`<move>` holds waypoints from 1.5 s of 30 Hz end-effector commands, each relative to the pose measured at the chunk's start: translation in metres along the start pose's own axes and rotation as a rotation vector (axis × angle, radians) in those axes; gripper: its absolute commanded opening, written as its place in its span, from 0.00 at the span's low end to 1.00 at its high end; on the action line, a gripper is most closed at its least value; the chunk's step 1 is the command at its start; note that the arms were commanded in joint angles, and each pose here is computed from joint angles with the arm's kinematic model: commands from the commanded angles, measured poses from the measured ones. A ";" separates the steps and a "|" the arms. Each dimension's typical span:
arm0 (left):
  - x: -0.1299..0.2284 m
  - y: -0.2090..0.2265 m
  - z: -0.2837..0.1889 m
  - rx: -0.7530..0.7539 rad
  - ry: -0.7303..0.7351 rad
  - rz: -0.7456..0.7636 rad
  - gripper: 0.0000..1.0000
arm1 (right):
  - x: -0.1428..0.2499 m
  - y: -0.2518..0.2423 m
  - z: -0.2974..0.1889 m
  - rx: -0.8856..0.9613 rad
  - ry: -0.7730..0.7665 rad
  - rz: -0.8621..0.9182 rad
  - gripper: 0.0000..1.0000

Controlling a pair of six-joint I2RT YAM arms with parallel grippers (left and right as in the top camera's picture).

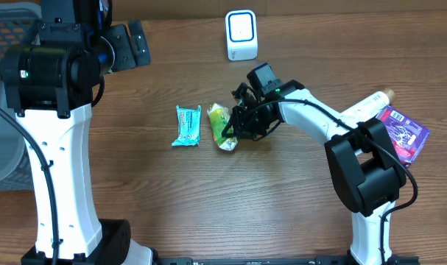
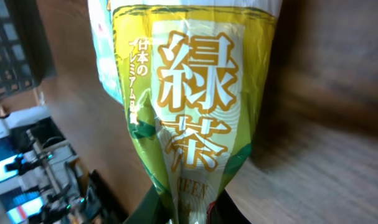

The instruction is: Scan the item barcode

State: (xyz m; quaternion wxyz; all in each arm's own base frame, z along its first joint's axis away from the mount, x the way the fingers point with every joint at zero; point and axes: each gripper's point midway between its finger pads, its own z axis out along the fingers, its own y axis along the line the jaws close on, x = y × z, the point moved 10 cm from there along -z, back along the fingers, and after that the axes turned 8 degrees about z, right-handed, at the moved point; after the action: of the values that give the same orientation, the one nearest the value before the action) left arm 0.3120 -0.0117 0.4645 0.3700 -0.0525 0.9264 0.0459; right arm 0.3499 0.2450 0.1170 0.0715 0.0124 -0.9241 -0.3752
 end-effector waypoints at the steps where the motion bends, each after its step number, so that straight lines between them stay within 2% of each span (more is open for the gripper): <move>1: -0.002 0.000 0.000 -0.011 -0.009 -0.017 1.00 | 0.008 0.000 0.002 -0.032 0.034 -0.017 0.21; 5: -0.002 0.000 0.000 -0.011 -0.009 -0.017 1.00 | 0.009 -0.020 0.004 0.148 -0.028 0.060 0.38; 13: -0.002 0.000 0.000 -0.011 -0.009 -0.017 1.00 | -0.002 -0.043 -0.032 0.407 -0.106 0.080 0.43; 19: -0.002 0.000 0.000 -0.011 -0.009 -0.016 1.00 | -0.013 -0.040 -0.070 0.628 -0.171 0.057 0.49; 24: -0.002 0.000 0.000 -0.011 -0.009 -0.017 1.00 | -0.014 -0.013 -0.082 0.627 -0.134 -0.113 0.49; 26: -0.002 0.000 0.000 -0.011 -0.009 -0.017 1.00 | -0.011 0.000 -0.081 0.637 -0.098 -0.219 0.53; 30: -0.002 0.000 0.000 -0.011 -0.009 -0.017 1.00 | 0.002 0.016 -0.067 0.722 -0.035 -0.391 0.67; 33: -0.002 0.000 0.000 -0.011 -0.009 -0.016 1.00 | 0.012 0.024 -0.052 0.780 -0.002 -0.485 1.00; 36: -0.002 0.000 0.000 -0.011 -0.009 -0.016 1.00 | 0.016 0.024 -0.038 0.810 0.005 -0.540 1.00; 45: -0.002 0.000 0.000 -0.011 -0.009 -0.017 1.00 | 0.023 -0.003 -0.012 0.792 0.048 -0.559 1.00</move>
State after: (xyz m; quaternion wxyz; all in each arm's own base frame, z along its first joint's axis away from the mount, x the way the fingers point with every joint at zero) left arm 0.3120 -0.0117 0.4645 0.3700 -0.0525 0.9264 0.0459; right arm 0.3288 0.2373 0.1287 -0.0157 0.2868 -0.9579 0.0002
